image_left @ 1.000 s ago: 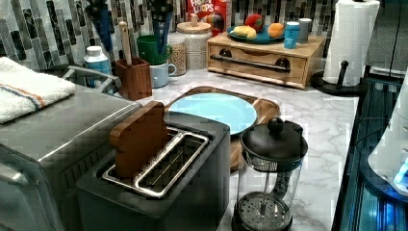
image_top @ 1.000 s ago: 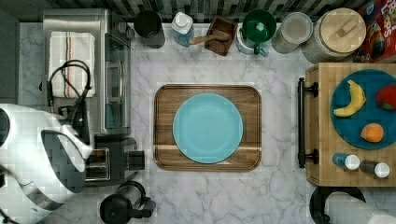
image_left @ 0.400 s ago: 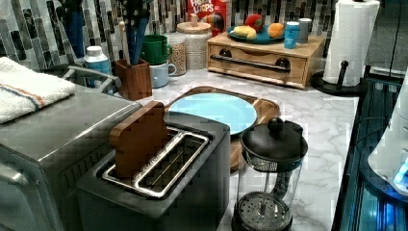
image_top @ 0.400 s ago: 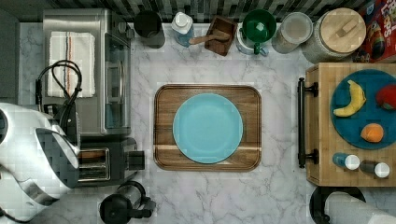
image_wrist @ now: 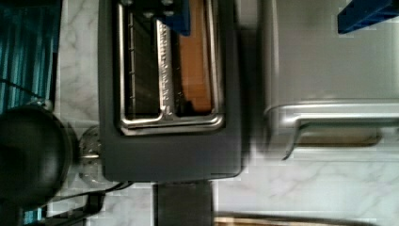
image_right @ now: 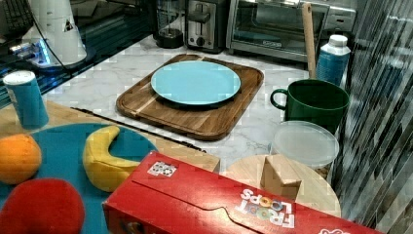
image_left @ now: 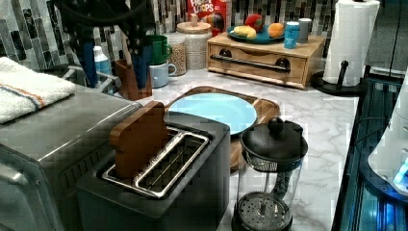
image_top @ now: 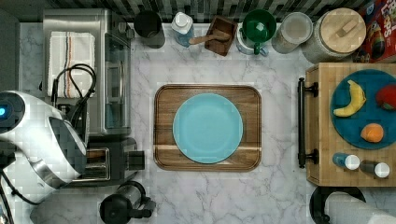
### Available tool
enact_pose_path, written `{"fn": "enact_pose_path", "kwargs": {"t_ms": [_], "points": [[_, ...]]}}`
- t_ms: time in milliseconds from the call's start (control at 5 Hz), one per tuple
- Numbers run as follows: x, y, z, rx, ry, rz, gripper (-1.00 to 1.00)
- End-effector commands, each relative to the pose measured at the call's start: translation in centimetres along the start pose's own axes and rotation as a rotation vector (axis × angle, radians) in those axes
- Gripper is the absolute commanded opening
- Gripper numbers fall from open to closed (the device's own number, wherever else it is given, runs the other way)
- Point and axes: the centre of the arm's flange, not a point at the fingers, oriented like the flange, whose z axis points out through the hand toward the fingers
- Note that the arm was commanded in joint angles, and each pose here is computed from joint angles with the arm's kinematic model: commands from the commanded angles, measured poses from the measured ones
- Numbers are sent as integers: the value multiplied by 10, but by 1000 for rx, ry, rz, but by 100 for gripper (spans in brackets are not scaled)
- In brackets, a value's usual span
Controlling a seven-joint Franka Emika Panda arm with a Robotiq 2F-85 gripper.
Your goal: Pick up the toast.
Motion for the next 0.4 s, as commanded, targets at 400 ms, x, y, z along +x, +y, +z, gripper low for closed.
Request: {"fn": "enact_pose_path", "kwargs": {"t_ms": [400], "points": [[-96, 78, 26, -12, -15, -36, 100]]}}
